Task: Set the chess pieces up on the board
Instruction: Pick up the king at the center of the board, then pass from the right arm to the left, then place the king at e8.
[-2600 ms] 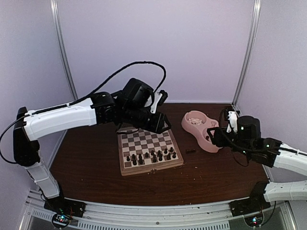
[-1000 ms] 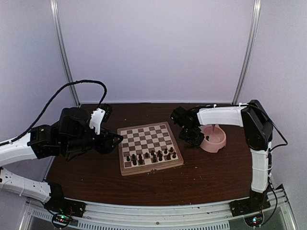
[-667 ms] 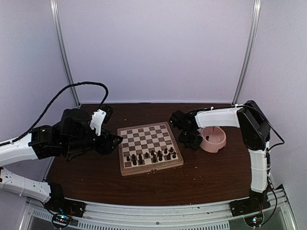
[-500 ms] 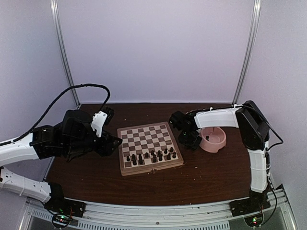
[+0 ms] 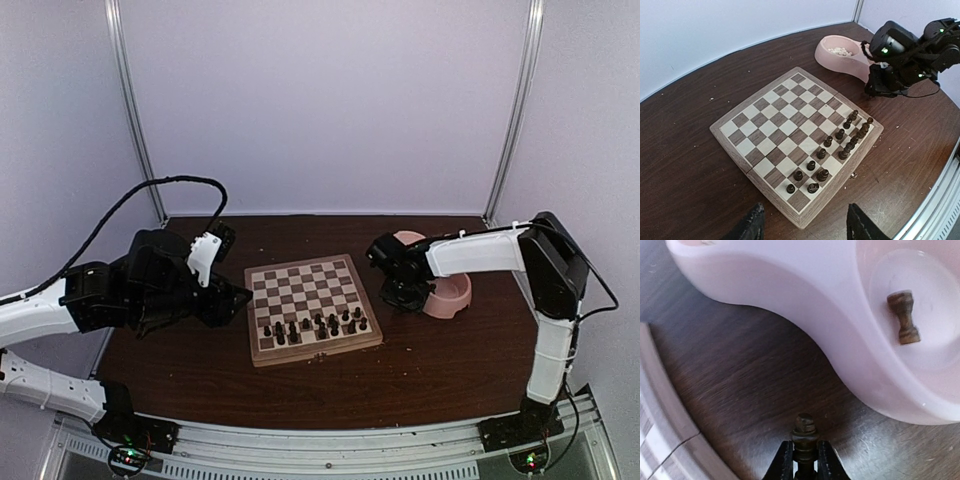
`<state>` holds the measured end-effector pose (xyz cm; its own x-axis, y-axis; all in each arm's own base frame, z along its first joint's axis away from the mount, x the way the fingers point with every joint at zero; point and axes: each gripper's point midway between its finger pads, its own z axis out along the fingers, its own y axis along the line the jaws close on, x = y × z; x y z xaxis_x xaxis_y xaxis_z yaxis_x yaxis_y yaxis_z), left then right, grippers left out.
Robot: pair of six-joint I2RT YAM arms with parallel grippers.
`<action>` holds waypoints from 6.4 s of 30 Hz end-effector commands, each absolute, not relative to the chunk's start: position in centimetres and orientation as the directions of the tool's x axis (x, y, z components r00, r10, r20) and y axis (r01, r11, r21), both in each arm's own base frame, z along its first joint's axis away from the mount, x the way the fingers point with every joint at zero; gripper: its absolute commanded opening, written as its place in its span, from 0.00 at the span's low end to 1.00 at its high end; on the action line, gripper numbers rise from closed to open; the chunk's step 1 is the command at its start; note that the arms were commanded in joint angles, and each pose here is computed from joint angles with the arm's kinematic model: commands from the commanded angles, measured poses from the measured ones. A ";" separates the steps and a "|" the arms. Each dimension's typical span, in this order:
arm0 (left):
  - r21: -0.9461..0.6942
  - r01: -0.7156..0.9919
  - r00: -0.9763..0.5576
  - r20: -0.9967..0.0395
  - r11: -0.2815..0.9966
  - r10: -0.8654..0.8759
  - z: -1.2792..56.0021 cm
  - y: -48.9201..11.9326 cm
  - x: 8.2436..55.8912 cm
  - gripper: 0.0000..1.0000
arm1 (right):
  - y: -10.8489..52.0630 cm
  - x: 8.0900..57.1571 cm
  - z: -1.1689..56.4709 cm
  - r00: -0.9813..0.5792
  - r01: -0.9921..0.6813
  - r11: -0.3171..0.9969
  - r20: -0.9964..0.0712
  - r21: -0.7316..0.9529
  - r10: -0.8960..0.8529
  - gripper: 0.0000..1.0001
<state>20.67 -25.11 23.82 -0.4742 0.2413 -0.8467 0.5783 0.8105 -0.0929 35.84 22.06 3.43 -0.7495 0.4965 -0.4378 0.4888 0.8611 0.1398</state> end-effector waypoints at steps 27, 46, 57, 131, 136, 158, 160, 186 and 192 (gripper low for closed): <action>-0.556 0.640 -0.717 -0.680 0.531 0.152 27.4 -37.9 18.7 0.53 | 30.8 23.9 20.8 -0.326 -0.831 0.525 -0.926 0.185 -0.190 0.10; -0.879 0.400 -0.913 -0.356 0.260 0.201 26.2 -46.1 19.0 0.54 | 32.5 18.9 22.9 -0.165 -0.920 0.391 -0.929 0.023 -0.333 0.06; -0.889 0.371 -0.921 -0.315 0.271 0.229 24.6 -46.6 18.8 0.54 | 33.4 19.0 23.5 -0.151 -0.928 0.371 -0.937 0.025 -0.316 0.06; -0.244 0.622 -0.725 -0.538 0.744 0.430 13.8 -37.7 22.7 0.00 | 15.3 29.6 18.3 -0.222 -0.307 0.949 -0.963 -0.078 -0.151 0.57; -0.238 0.623 -0.727 -0.529 0.745 0.439 13.1 -38.0 23.0 0.00 | 14.5 29.5 18.4 -0.216 -0.272 0.959 -0.966 -0.079 -0.141 0.59; -0.146 0.623 -0.703 -0.534 0.769 0.469 11.1 -38.4 24.8 0.00 | 14.8 29.3 18.5 -0.204 -0.293 0.953 -0.969 -0.077 -0.141 0.61; -0.141 0.624 -0.702 -0.533 0.769 0.472 11.0 -38.5 24.9 0.00 | 14.9 29.3 18.5 -0.205 -0.298 0.952 -0.969 -0.075 -0.141 0.60; -0.109 0.609 -0.728 -0.470 0.786 0.499 8.7 -37.9 24.7 0.00 | 15.0 29.2 18.5 -0.205 -0.307 0.949 -0.969 -0.073 -0.141 0.61; -0.112 0.609 -0.734 -0.454 0.785 0.504 8.2 -37.9 24.6 0.00 | 15.1 29.2 18.5 -0.205 -0.311 0.948 -0.969 -0.073 -0.142 0.61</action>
